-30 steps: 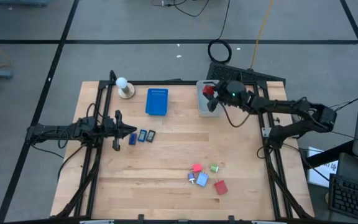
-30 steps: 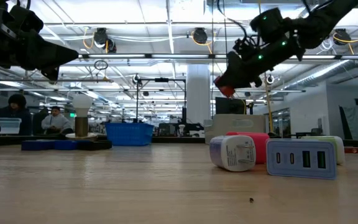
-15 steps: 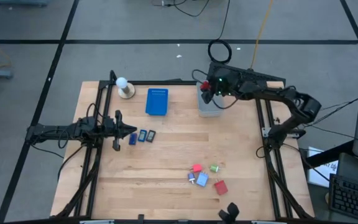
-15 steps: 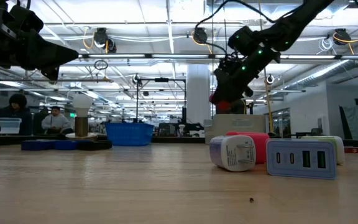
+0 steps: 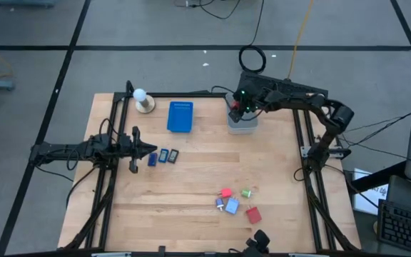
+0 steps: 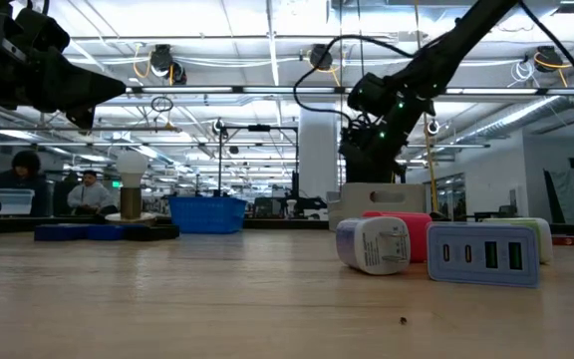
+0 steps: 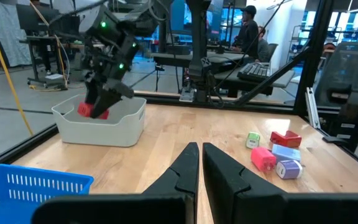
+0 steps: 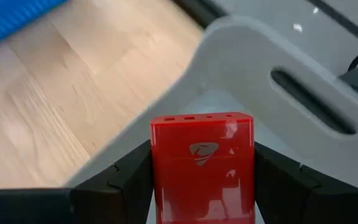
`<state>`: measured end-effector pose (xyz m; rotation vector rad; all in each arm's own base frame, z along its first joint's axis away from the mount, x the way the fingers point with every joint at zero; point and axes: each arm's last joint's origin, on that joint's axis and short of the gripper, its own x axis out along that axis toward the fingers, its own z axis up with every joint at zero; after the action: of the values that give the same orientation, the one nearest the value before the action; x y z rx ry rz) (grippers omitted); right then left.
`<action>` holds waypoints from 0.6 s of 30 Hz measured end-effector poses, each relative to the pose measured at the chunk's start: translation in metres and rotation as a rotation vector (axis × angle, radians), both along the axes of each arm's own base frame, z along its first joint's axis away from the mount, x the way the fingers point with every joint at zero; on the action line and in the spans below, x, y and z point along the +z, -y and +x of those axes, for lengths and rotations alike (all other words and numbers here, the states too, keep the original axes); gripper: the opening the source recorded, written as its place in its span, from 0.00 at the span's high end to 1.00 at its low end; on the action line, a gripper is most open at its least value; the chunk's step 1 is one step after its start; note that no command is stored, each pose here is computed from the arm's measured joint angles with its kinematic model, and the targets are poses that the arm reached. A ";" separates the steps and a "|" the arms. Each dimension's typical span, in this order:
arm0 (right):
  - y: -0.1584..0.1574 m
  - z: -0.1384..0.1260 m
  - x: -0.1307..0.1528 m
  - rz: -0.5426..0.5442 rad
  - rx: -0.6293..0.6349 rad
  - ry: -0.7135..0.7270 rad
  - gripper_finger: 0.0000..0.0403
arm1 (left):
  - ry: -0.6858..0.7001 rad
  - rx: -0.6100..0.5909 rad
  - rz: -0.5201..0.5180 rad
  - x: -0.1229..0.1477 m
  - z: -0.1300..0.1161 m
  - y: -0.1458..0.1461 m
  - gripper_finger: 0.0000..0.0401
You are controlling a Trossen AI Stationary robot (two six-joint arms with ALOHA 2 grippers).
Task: Pick & Place Office items
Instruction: Put the right red charger adapter into the gray bin
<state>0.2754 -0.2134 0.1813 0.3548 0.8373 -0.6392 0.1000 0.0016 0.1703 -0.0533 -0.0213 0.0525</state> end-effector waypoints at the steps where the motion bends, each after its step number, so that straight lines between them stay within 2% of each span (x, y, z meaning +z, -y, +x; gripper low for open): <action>1: 0.000 0.000 -0.002 0.005 0.000 -0.006 0.47 | 0.000 0.000 0.000 0.000 0.000 0.000 0.95; 8: 0.000 0.000 -0.016 0.048 -0.001 -0.062 0.47 | 0.000 0.000 0.000 0.000 0.000 0.000 0.95; 18: 0.000 0.000 -0.017 0.049 0.000 -0.062 0.46 | 0.000 0.000 0.000 0.000 0.000 0.000 0.95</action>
<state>0.2758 -0.2134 0.1646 0.3805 0.9137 -0.6332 0.1000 0.0016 0.1703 -0.0533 -0.0212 0.0526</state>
